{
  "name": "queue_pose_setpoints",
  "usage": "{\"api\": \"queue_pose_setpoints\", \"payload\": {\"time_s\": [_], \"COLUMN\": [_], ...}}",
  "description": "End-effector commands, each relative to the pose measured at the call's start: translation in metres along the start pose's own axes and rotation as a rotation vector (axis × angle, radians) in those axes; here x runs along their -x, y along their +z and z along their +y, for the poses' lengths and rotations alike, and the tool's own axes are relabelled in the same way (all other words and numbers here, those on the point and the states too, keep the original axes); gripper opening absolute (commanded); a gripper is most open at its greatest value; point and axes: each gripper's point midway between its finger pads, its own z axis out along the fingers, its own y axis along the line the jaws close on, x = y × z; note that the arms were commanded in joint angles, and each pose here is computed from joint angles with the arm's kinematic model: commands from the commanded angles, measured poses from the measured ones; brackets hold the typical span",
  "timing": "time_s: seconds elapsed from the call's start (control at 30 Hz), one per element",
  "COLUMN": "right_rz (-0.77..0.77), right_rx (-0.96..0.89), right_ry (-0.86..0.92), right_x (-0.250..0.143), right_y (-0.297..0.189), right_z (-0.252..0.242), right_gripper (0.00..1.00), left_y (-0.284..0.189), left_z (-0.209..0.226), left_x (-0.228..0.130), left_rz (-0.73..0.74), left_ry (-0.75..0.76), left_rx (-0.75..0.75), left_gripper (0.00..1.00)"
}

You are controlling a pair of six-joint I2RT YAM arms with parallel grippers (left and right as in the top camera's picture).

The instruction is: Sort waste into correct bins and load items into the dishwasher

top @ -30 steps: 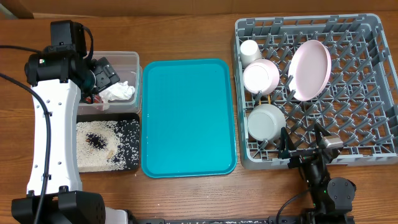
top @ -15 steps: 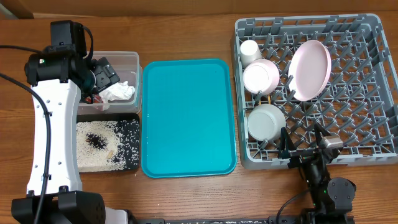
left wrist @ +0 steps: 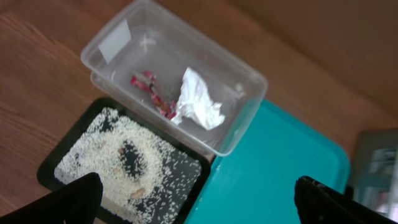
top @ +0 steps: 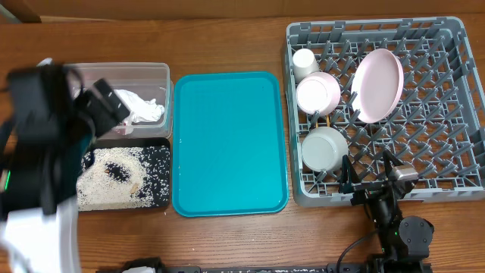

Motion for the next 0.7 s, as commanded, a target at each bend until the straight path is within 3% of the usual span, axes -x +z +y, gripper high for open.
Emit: {"api": "queue_pose_setpoints", "payload": {"time_s": [0.0, 0.4, 0.67], "right_rz": [-0.007, -0.007, -0.007], "right_rx": [-0.011, -0.011, -0.011], "right_ry": [0.006, 0.007, 0.007], "right_x": [-0.001, -0.001, -0.001], "right_y": [0.0, 0.0, 0.0], "right_z": [-0.003, -0.003, -0.003], "right_gripper": [1.0, 1.0, 1.0], "left_y": [-0.027, -0.04, -0.006], "left_z": [0.009, 0.054, 0.05], "left_x": [-0.016, -0.121, -0.14], "left_rz": [-0.044, -0.04, -0.154], "left_ry": [0.003, -0.009, -0.053], "left_rx": [-0.046, -0.128, -0.244], "left_gripper": [1.0, 1.0, 1.0]}}
